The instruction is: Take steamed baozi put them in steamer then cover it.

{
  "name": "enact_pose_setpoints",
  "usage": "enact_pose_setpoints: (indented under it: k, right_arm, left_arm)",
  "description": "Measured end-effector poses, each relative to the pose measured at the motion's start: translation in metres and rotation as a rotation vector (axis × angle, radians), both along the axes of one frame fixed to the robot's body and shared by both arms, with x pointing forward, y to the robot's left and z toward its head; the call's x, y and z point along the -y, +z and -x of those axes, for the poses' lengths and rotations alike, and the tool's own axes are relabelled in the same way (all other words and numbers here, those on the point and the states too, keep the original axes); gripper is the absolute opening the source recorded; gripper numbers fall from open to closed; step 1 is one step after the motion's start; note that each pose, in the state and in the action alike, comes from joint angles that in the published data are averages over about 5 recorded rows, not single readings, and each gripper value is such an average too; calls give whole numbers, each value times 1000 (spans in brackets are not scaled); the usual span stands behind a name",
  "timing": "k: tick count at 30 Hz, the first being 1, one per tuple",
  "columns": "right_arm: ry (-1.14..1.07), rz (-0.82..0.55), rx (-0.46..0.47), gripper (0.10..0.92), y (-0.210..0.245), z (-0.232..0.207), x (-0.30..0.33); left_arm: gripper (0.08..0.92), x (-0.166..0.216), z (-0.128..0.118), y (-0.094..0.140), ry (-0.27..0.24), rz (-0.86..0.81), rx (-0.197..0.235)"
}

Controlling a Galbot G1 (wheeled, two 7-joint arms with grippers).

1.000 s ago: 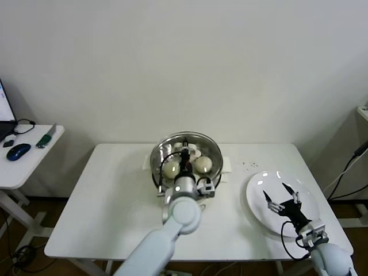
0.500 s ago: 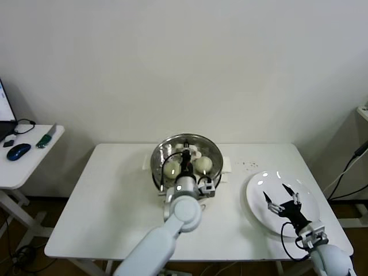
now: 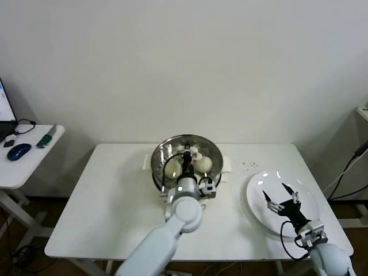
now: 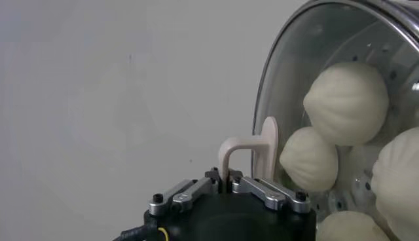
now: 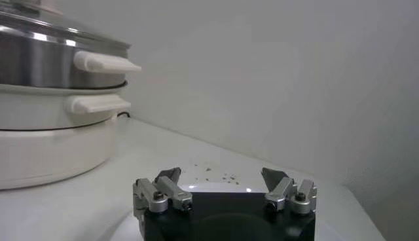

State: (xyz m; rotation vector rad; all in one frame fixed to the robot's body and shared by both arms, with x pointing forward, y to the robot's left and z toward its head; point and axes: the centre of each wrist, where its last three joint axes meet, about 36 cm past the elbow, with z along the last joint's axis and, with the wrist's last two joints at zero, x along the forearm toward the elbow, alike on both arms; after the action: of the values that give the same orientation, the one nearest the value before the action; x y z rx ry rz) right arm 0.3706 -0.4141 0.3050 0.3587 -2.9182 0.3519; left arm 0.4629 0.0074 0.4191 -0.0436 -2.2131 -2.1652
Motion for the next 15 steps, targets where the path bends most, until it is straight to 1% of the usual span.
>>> enact_pose_setpoints:
  k: [6, 8, 11, 15]
  right_arm:
    - [2, -3, 0, 823, -1, 0, -1]
    - [3, -3, 0, 823, -1, 0, -2]
    - [4, -3, 0, 823, -1, 0, -2]
    - [3, -6, -2, 823, 0, 0, -1]
  left_arm:
    - [147, -1, 1, -2, -1, -4, 2]
    - [159, -2, 2, -3, -1, -3, 1]
    - [219, -4, 4, -3, -4, -1, -4]
    - [331, -8, 7, -2, -7, 5, -3]
